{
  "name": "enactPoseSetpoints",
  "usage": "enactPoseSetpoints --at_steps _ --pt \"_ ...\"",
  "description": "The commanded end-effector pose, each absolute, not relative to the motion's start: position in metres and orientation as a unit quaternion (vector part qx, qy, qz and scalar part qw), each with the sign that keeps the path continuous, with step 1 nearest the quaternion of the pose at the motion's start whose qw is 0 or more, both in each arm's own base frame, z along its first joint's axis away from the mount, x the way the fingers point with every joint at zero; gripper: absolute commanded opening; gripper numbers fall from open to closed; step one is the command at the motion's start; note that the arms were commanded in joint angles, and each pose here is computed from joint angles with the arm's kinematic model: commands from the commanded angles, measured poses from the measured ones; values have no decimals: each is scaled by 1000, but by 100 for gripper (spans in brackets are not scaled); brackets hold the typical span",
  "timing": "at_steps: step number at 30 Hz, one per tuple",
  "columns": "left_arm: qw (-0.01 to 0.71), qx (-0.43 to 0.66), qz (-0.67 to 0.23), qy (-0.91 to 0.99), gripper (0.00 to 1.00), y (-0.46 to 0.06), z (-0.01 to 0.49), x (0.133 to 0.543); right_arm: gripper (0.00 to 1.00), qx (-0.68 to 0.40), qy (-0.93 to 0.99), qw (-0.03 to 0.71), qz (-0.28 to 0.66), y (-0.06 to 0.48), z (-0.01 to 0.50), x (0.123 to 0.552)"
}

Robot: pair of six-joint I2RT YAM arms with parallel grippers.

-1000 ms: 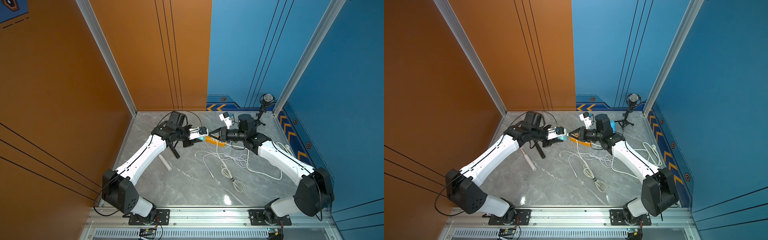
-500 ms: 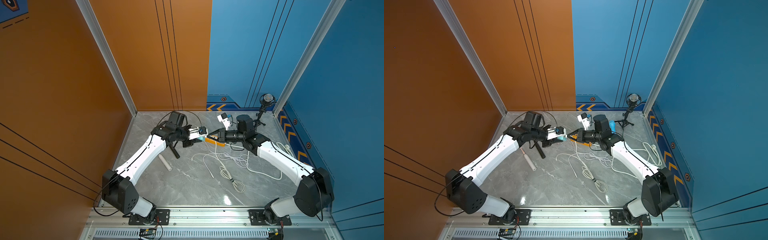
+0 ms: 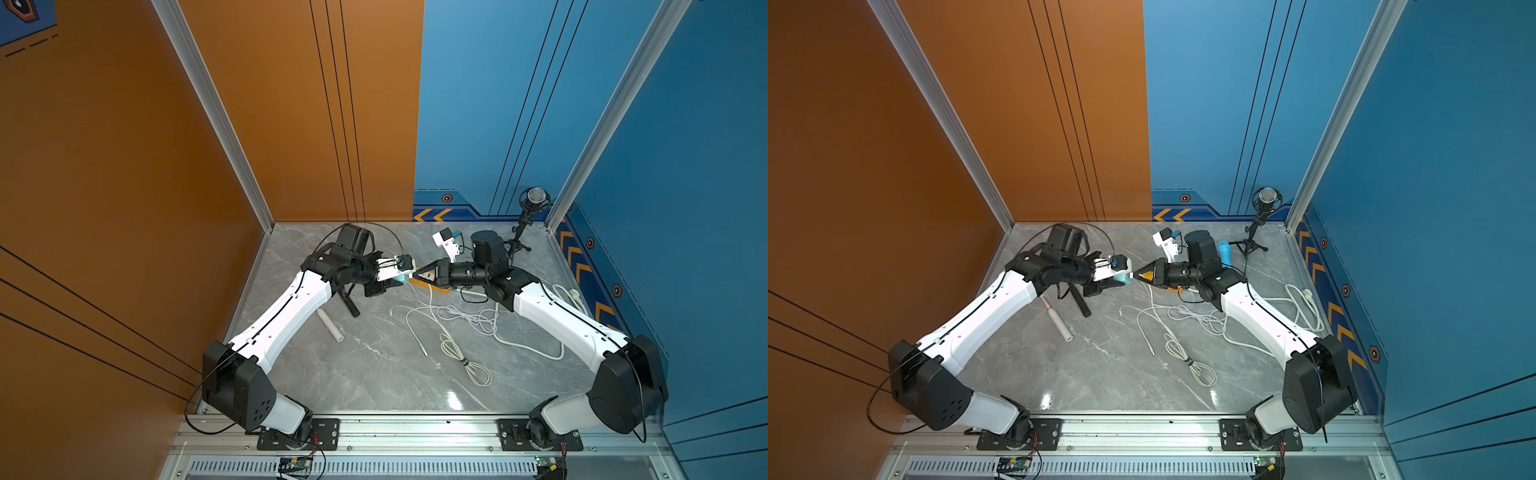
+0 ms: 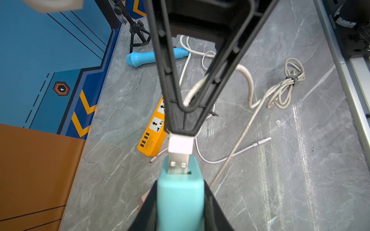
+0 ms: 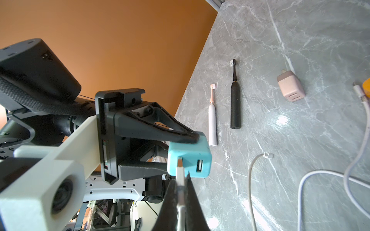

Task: Charge the electric toothbrush
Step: Insert the charging cable into the plug.

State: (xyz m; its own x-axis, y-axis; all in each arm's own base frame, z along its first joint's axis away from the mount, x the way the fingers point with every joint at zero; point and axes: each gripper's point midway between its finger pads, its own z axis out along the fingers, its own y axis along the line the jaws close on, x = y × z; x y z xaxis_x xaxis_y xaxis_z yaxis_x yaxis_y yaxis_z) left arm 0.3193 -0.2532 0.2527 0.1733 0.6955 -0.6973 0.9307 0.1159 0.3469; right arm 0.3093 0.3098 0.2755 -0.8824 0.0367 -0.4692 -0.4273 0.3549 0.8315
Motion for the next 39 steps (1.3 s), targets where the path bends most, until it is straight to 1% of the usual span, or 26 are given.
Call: enactPoseSetpoints --at_steps 1,6,13,14,16,20,23,27,29,31,33,34,36,39 --pt "457 653 -154 584 10 -269 287 308 0 -116 809 174 550 313 260 300" --pt "470 647 -144 583 9 -268 290 313 0 -125 813 160 545 312 256 290" --pt "467 664 -170 558 9 -283 290 294 0 -133 811 164 546 313 261 290" --pt "468 668 -169 553 7 -286 291 292 0 -140 810 164 546 315 262 288" --pt "467 674 -177 544 0 -294 293 286 0 -157 810 161 542 318 261 284" --pt "472 688 -183 520 0 -312 303 275 0 -183 801 140 553 326 259 273" --pt "484 686 -196 507 0 -319 318 268 0 -183 810 138 539 324 251 273" --pt "512 679 -214 482 0 -331 336 257 0 -166 823 158 519 327 234 283" --pt "510 678 -208 487 0 -332 334 258 0 -158 826 170 514 326 231 289" --pt "498 674 -186 514 0 -325 315 268 0 -154 824 183 514 317 238 292" --pt "463 669 -133 566 0 -305 275 285 13 -146 833 211 490 296 242 295" --pt "438 671 -106 589 0 -293 254 292 16 -144 840 223 473 284 242 296" --pt "361 671 -56 646 0 -263 201 303 21 -135 848 248 448 262 247 295" --pt "261 663 -27 701 0 -231 143 303 28 -126 848 283 431 243 257 292"
